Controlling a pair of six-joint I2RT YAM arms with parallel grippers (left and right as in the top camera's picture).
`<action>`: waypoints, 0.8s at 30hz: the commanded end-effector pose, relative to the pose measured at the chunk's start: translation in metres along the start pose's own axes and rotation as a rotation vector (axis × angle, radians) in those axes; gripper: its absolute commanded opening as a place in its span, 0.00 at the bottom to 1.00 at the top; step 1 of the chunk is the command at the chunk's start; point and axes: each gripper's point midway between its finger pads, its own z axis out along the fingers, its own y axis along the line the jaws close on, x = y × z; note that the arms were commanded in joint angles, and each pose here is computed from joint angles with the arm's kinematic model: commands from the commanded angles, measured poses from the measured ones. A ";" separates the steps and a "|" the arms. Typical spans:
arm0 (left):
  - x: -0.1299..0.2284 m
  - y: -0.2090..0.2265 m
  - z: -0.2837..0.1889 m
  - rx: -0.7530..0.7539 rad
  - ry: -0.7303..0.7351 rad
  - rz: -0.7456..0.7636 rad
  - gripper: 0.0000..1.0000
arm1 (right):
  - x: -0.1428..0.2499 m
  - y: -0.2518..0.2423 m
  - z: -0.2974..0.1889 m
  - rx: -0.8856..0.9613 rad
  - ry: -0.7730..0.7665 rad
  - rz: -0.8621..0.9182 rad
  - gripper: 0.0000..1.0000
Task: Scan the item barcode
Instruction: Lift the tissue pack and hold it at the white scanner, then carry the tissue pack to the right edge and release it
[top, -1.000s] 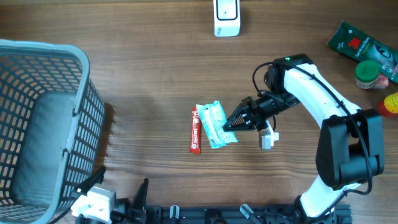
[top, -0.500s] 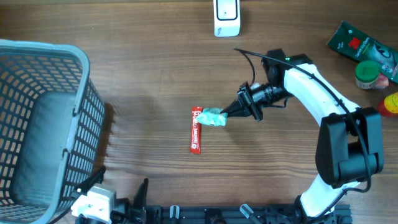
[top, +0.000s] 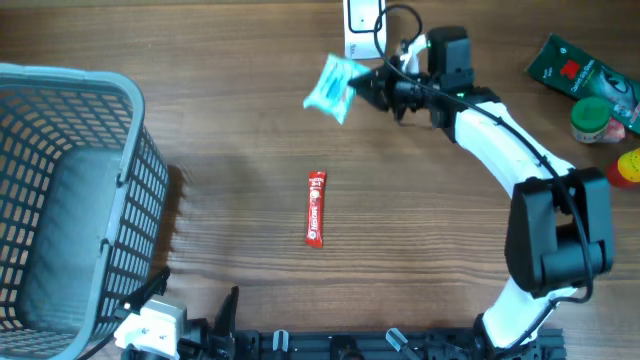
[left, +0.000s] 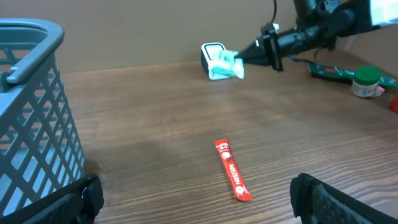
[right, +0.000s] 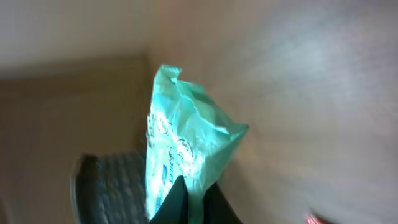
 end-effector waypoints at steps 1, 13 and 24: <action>0.000 -0.003 -0.001 0.019 -0.006 0.015 1.00 | -0.033 -0.014 0.018 -0.024 -0.105 0.161 0.05; 0.000 -0.003 -0.001 0.019 -0.006 0.015 1.00 | -0.122 -0.016 0.054 -0.101 -0.355 0.158 0.04; 0.000 -0.003 -0.001 0.019 -0.006 0.015 1.00 | -0.143 -0.052 0.062 -0.043 -0.464 0.207 0.05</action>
